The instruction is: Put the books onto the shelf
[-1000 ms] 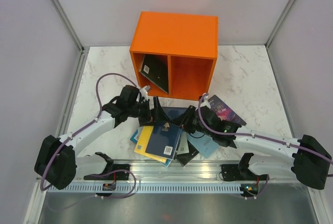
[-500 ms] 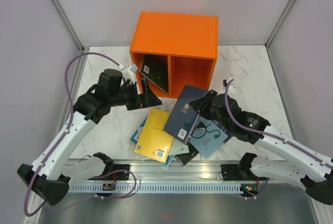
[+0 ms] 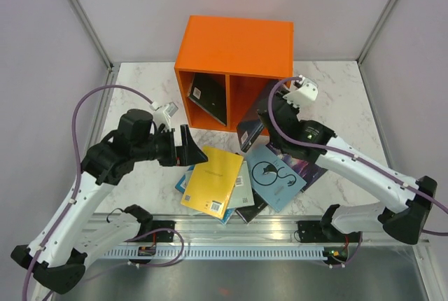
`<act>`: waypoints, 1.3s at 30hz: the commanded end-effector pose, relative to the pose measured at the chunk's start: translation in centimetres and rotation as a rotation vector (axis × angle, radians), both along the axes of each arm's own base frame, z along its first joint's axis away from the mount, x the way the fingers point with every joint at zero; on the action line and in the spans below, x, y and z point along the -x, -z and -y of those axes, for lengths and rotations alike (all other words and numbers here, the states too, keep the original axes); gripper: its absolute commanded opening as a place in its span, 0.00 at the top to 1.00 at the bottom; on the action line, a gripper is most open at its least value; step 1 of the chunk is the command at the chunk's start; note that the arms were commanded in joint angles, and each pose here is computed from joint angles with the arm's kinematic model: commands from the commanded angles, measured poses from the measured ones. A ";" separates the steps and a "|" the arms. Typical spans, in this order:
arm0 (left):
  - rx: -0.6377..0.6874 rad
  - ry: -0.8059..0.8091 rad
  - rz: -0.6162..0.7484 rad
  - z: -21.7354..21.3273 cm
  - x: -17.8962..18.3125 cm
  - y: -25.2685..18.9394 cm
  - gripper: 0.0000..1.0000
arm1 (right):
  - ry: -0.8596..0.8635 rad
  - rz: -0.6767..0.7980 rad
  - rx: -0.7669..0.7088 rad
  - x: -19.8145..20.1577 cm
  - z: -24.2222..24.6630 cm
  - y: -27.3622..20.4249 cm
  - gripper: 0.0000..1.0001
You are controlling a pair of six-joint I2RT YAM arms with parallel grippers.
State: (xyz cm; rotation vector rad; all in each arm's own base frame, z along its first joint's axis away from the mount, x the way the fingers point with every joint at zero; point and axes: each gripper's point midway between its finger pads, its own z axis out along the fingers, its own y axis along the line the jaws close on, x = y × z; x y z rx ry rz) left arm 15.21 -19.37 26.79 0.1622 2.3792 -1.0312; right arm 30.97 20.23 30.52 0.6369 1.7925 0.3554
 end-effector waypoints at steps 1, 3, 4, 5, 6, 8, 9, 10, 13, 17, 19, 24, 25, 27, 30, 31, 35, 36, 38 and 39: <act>0.010 0.102 0.010 -0.1 2.6 -0.8 0.00 | 0.208 0.168 -0.102 -1.6 2.1 -5.0 1.00; 0.006 0.121 0.003 0.1 3.1 -0.4 0.00 | 0.244 0.171 -0.104 -2.2 1.9 -4.0 1.00; 0.005 0.136 0.000 0.2 3.4 -0.3 0.00 | 0.264 0.176 -0.123 -2.5 1.7 -3.6 1.00; 0.005 0.145 0.000 0.3 3.7 -0.3 0.00 | 0.286 0.189 -0.126 -2.7 1.8 -3.2 1.00; 0.005 0.154 0.000 0.4 3.9 -0.2 0.00 | 0.296 0.190 -0.120 -3.1 1.5 -2.6 1.00; 0.006 0.176 0.003 0.7 4.3 -0.4 0.00 | 0.316 0.210 -0.137 -3.8 1.3 -2.1 1.00; -0.024 0.135 -0.009 0.2 4.0 0.0 0.00 | 0.315 0.208 -0.132 -4.2 0.9 -1.5 1.00; -0.030 0.142 -0.003 0.3 4.0 0.0 0.00 | 0.317 0.207 -0.128 -4.5 0.9 -0.9 1.00; -0.038 0.159 0.005 0.5 4.2 -0.1 0.00 | 0.317 0.203 -0.149 -5.7 1.0 0.5 1.00; -0.044 0.172 0.012 0.7 4.3 -0.1 0.00 | 0.313 0.216 -0.189 -7.7 1.7 1.2 1.00; -0.048 0.178 0.016 0.7 4.4 -0.1 0.00 | 0.285 0.202 -0.180 -8.4 1.5 1.9 1.00; -0.055 0.182 0.027 0.6 4.6 0.0 0.00 | 0.244 0.230 -0.196 -10.3 2.7 1.1 1.00; -0.059 0.179 0.028 0.5 4.5 0.1 0.00 | 0.229 0.231 -0.198 -10.7 3.0 1.3 1.00; -0.062 0.176 0.030 0.5 4.4 0.1 0.00 | 0.219 0.237 -0.204 -10.9 3.7 1.1 1.00; -0.068 0.175 0.026 0.5 4.3 0.4 0.00 | 0.190 0.237 -0.222 -11.8 4.5 1.0 1.00; -0.069 0.175 0.026 0.5 4.4 0.4 0.00 | 0.196 0.236 -0.222 -12.2 5.3 1.1 1.00; -0.076 0.173 0.017 0.5 4.3 0.8 0.00 | 0.149 0.223 -0.229 -13.0 5.1 1.6 1.00; -0.076 0.173 0.017 0.5 4.3 0.8 0.00 | 0.143 0.222 -0.232 -13.0 5.0 1.6 1.00; -0.078 0.169 0.016 0.5 4.2 0.9 0.00 | 0.115 0.220 -0.247 -13.1 4.4 1.7 1.00; -0.079 0.170 0.016 0.5 4.2 0.9 0.00 | 0.105 0.219 -0.255 -13.1 4.2 1.8 1.00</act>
